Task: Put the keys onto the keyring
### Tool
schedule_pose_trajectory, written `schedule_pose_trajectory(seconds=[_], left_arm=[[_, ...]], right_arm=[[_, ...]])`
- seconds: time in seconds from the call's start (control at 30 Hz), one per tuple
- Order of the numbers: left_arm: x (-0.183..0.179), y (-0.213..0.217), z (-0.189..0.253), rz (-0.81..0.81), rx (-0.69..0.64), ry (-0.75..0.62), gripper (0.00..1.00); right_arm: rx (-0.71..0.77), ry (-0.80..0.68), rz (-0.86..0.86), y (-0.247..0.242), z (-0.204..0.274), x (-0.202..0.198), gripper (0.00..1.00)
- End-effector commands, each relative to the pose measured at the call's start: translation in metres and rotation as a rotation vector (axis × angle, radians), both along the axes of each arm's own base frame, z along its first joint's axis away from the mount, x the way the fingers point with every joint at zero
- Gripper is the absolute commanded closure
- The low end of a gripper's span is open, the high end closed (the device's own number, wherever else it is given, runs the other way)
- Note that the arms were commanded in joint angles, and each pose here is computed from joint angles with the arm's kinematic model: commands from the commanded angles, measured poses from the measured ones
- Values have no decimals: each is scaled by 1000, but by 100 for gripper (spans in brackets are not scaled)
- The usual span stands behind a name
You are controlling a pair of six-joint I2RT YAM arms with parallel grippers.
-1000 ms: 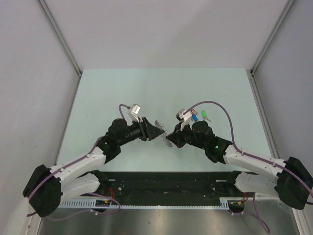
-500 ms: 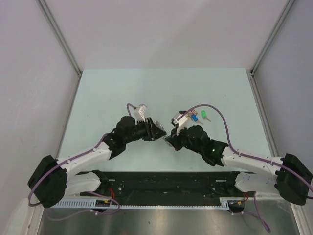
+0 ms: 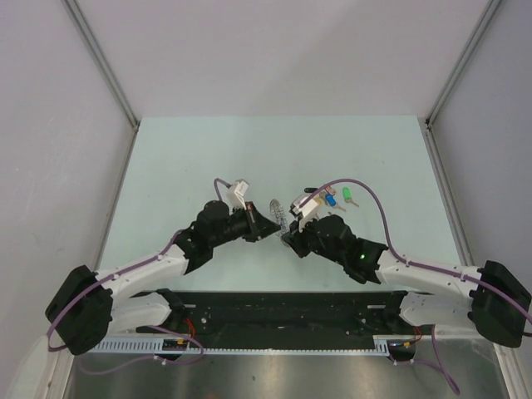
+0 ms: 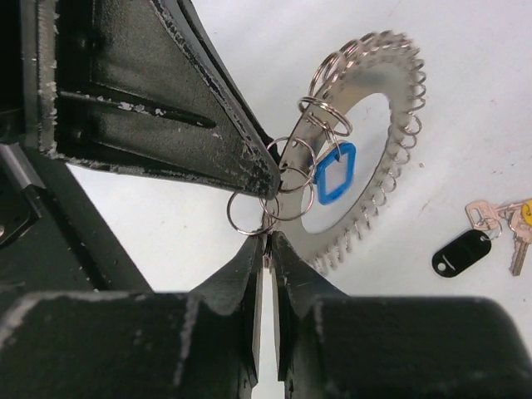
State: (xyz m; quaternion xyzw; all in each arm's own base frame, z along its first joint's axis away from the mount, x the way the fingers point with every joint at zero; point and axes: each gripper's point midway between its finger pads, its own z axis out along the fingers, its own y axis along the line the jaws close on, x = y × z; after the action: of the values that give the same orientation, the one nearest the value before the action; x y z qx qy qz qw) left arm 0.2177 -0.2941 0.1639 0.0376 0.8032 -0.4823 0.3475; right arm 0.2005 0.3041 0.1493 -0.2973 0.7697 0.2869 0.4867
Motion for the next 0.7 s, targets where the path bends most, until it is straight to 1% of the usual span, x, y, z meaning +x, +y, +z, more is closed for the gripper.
schedule_pose_trajectory(seconds=[0.0,0.03,0.07,0.1,0.13,0.2,0.33,0.43,0.47,0.5,0.57,0.6,0.63,0.67], left_arm=[[5,2,26,32,-83,-97,100],[4,3,22,33,-82,-94,100],[4,3,23,34,-88,-101,100],[3,3,22,30,-95,-104,100],[2,3,23,29,-102,-107,100],[1,3,23,24,-111,-108,100],[1,2,26,24,-127,-119,100],[1,2,26,24,-132,-120,100],[1,2,28,23,-139,-123,100],[1,2,28,24,-143,-120,100],[0,2,30,25,-154,-122,100],[0,2,29,25,-157,-116,99],[0,2,30,27,-161,-117,100],[0,1,32,27,-169,-118,100]], right_arm=[[128,21,11,-2,35,-1,82],[150,36,2,-4,39,-1,79],[178,52,35,-5,46,-7,75],[199,60,36,-7,51,-6,67],[232,87,11,-12,55,-1,64],[278,113,31,-16,64,-3,57],[341,166,-9,-25,70,9,56],[394,246,-1,-22,65,8,57],[431,253,16,-20,69,9,57],[451,318,0,-20,57,7,58],[506,341,4,-19,57,10,60],[532,399,-9,-20,47,6,61],[544,422,-11,-20,41,7,61],[583,414,1,-20,47,10,62]])
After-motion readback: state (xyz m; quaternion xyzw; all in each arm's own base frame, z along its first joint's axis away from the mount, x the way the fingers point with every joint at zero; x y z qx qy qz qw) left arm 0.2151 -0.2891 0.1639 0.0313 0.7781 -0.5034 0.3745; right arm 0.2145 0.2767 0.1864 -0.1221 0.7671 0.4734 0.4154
